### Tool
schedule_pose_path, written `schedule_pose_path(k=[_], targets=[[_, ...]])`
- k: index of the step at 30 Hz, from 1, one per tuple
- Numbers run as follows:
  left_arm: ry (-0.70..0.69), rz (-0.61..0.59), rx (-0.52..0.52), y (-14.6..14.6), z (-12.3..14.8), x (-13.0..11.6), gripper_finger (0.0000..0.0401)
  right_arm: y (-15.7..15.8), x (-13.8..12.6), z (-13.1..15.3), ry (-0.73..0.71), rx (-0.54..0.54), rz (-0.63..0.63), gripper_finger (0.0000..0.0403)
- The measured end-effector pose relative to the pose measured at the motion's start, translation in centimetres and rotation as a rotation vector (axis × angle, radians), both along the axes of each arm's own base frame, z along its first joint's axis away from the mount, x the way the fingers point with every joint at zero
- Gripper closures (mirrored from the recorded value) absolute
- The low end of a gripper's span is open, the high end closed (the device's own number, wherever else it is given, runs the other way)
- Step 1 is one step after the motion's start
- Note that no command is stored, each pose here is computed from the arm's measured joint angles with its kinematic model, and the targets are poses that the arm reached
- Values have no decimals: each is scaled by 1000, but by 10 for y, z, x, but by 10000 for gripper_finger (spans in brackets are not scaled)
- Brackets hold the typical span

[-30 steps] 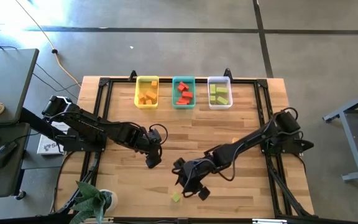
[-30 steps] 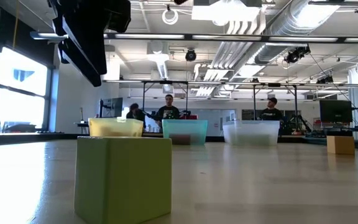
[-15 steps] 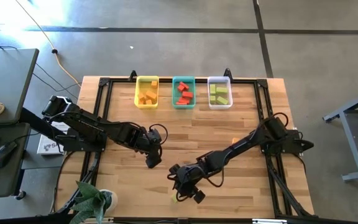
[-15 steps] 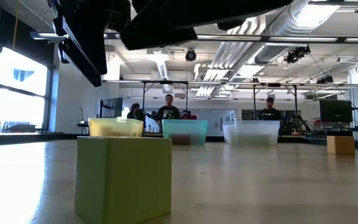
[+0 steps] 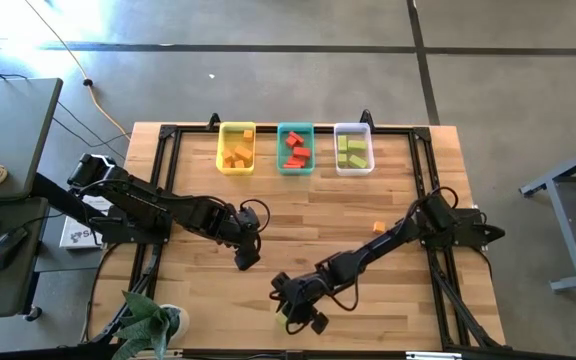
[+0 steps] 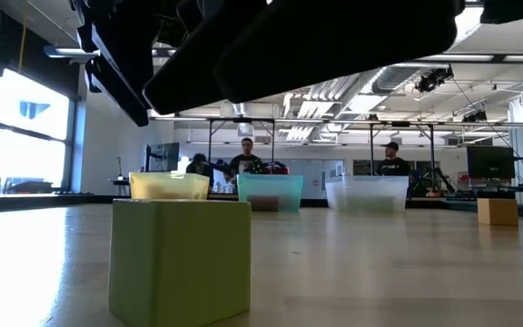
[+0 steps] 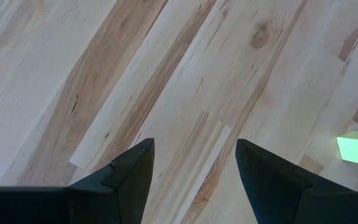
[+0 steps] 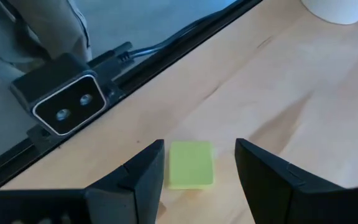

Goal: Sort & place blocks by color
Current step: Put the light green block into the white bin

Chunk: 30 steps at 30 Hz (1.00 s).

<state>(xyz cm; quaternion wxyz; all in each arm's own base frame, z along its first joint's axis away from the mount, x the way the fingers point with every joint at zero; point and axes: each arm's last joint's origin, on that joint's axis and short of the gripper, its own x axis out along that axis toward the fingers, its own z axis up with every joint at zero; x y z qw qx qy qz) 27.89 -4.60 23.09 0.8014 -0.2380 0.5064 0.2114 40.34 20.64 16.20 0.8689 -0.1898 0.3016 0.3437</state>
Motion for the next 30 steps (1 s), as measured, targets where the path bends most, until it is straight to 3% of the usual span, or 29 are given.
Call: schedule_pose_path(k=[8, 14, 30], targets=[[0, 2, -1, 0, 0, 0, 187, 0, 2, -2, 1, 19, 12, 219], [-4, 7, 13, 0, 0, 0, 187, 3, 4, -23, 49, 32, 22, 219], [-7, 10, 23, 1, 0, 0, 187, 3, 8, -44, 108, 76, -35, 219]])
